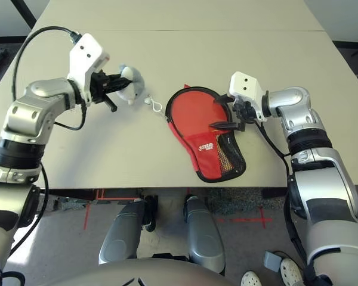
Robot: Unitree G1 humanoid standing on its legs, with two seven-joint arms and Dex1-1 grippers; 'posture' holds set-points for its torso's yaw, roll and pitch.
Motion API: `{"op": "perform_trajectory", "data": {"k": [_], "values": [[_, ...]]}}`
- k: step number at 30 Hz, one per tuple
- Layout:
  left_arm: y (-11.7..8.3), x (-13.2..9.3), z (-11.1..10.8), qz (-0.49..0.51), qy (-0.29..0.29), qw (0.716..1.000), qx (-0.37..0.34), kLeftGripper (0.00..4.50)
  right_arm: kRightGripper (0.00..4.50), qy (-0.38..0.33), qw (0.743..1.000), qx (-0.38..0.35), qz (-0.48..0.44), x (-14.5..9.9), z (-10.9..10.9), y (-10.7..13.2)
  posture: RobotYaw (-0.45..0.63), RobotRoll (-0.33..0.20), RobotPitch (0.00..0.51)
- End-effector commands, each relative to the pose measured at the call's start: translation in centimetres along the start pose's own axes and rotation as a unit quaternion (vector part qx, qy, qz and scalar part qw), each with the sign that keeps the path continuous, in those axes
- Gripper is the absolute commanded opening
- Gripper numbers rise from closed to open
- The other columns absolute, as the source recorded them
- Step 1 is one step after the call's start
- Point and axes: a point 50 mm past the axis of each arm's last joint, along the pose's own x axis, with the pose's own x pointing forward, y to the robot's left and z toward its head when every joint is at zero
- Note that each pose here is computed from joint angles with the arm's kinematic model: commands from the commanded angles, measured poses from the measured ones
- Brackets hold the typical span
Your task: Store the ping-pong paddle in its case and zip it.
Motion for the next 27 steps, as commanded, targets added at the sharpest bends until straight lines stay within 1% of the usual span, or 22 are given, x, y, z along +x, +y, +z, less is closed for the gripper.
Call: {"op": "perform_trajectory", "data": {"k": [1,5,8,10,14,18,22,27], "values": [[1.1,1.3,0.7,0.040,-0.013,0.999,0.019,0.02,4.50,0.079,0.995,0.044,0.043,1.1,-3.7,2.5,0.02,0.000,0.263],[1.2,2.9,1.2,0.055,-0.025,0.998,0.024,0.02,4.50,0.079,0.995,0.044,0.045,1.0,-3.7,2.8,0.00,0.000,0.269],[1.1,4.6,2.4,0.096,-0.057,0.994,0.018,0.02,4.50,0.083,0.994,0.045,0.046,0.8,-4.0,3.2,-0.02,0.000,0.272],[0.9,5.3,3.4,0.129,-0.080,0.988,0.005,0.02,4.50,0.084,0.994,0.047,0.046,0.7,-4.1,3.4,-0.03,0.000,0.274],[-0.3,6.5,4.9,0.147,-0.118,0.982,-0.016,0.02,4.50,0.085,0.994,0.051,0.045,0.7,-4.2,3.8,-0.05,0.000,0.279],[-2.6,8.0,6.1,0.121,-0.133,0.983,-0.035,0.02,4.50,0.087,0.994,0.055,0.044,0.6,-4.4,4.2,-0.07,0.000,0.282],[-6.3,9.7,7.5,0.070,-0.143,0.986,-0.038,0.02,4.50,0.087,0.993,0.060,0.043,0.6,-4.5,4.8,-0.10,0.000,0.286],[-9.3,10.7,8.7,0.021,-0.154,0.987,-0.039,0.02,4.50,0.088,0.993,0.064,0.042,0.5,-4.5,5.2,-0.12,0.000,0.287]]}}
